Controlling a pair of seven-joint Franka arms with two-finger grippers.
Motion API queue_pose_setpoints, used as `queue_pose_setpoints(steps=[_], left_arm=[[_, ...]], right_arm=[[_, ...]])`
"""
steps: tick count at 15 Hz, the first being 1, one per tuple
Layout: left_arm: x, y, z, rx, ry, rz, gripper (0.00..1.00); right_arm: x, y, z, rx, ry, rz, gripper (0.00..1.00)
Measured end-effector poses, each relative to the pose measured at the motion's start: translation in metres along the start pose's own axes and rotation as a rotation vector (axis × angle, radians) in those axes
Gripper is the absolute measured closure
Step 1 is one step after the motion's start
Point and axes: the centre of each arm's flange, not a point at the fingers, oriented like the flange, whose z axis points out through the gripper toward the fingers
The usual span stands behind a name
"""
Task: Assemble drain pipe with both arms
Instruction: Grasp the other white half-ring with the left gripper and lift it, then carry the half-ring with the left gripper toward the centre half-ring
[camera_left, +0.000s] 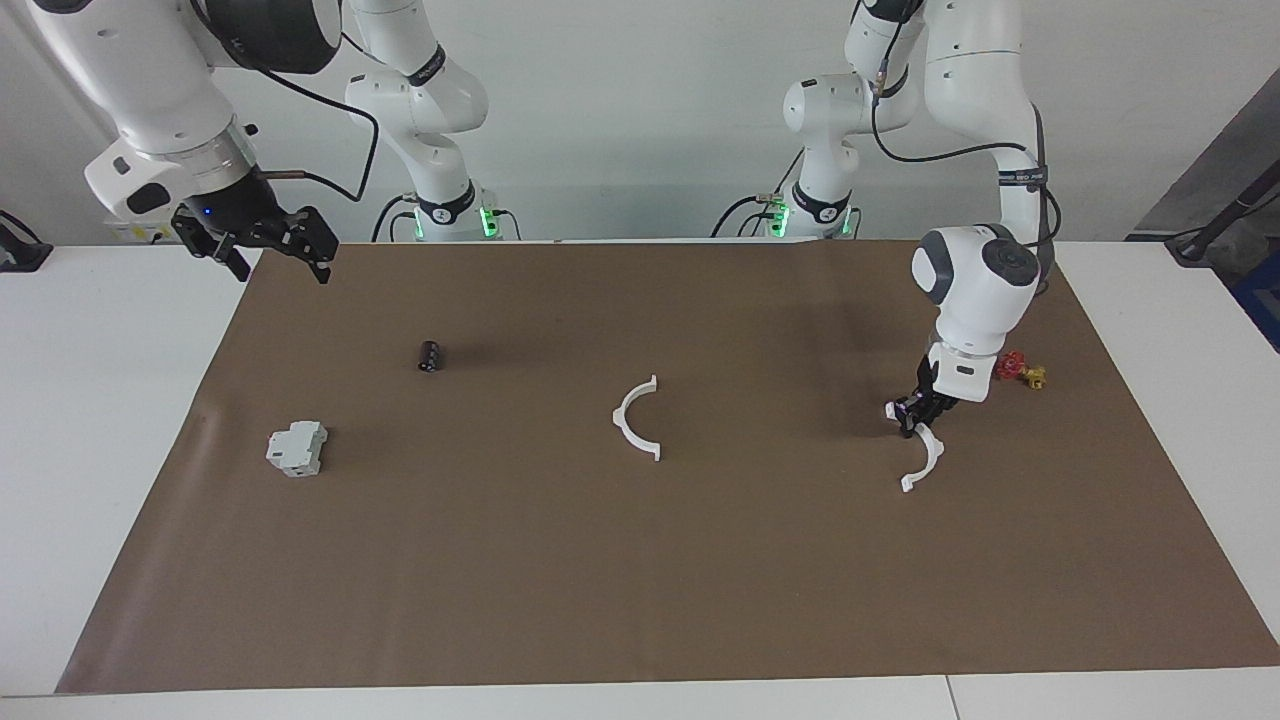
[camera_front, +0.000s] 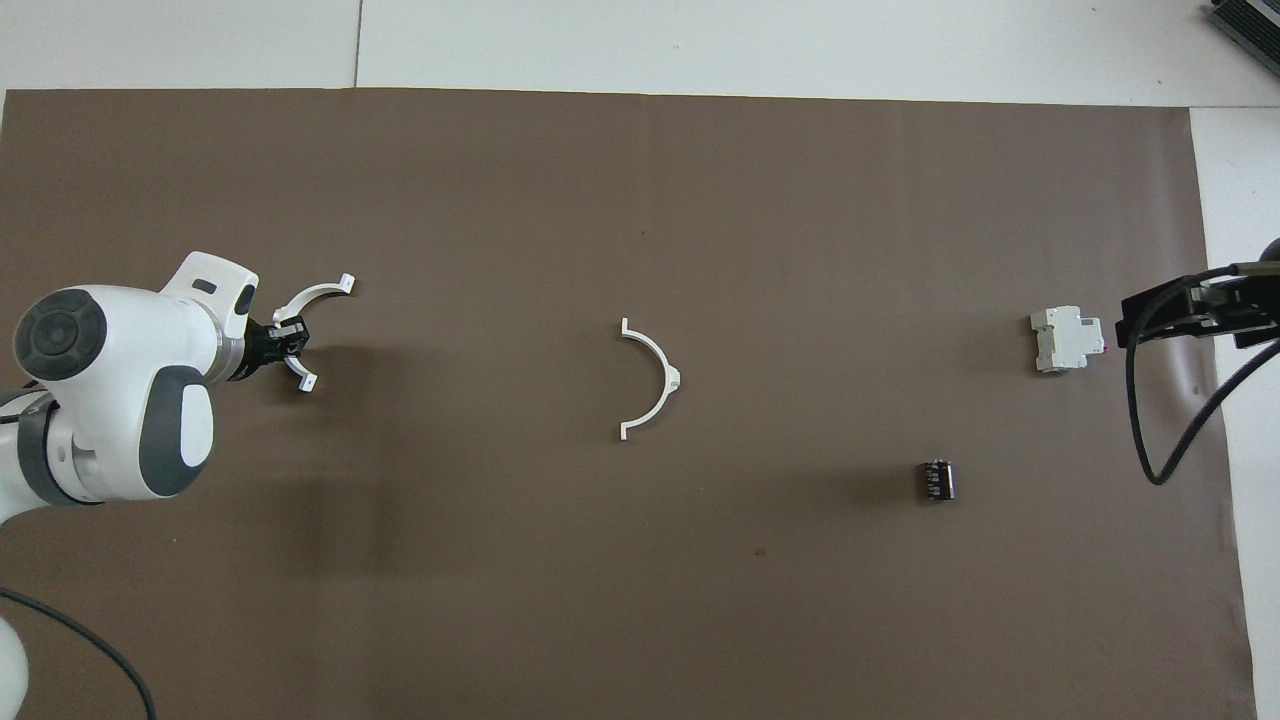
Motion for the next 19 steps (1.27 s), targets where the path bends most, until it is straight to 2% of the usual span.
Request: queue_pose_setpoints(steps=[3,5,7,11,16,19], left_arm=[[0.012,0.018,-0.021,-0.001,-0.01,-0.066,0.93],[0.011,0.05,-0.042,-0.001,-0.024,-0.118,0.93],[-0.009,0.098,-0.054,-0.012,-0.028,-0.185,0.93],[-0.078,0.19,-0.057,-0.022,-0.054,-0.28,0.93],[-0.118,0.23,-0.059,-0.023,-0.067,-0.38,0.93],[-0.143,0.252,-0.057,-0.053,-0.058,-0.404,0.93]], right_arm=[[-0.001,-0.001,-0.003,0.0,0.002,-0.001,0.0],[0.0,0.001,-0.003,0.0,0.005,0.011,0.0],[0.0,0.003,-0.004,0.0,0.005,0.019,0.0],[0.0,0.003,-0.004,0.0,0.005,0.018,0.0],[0.0,0.003,-0.004,0.0,0.005,0.018,0.0],[0.0,0.003,-0.004,0.0,0.005,0.018,0.0]])
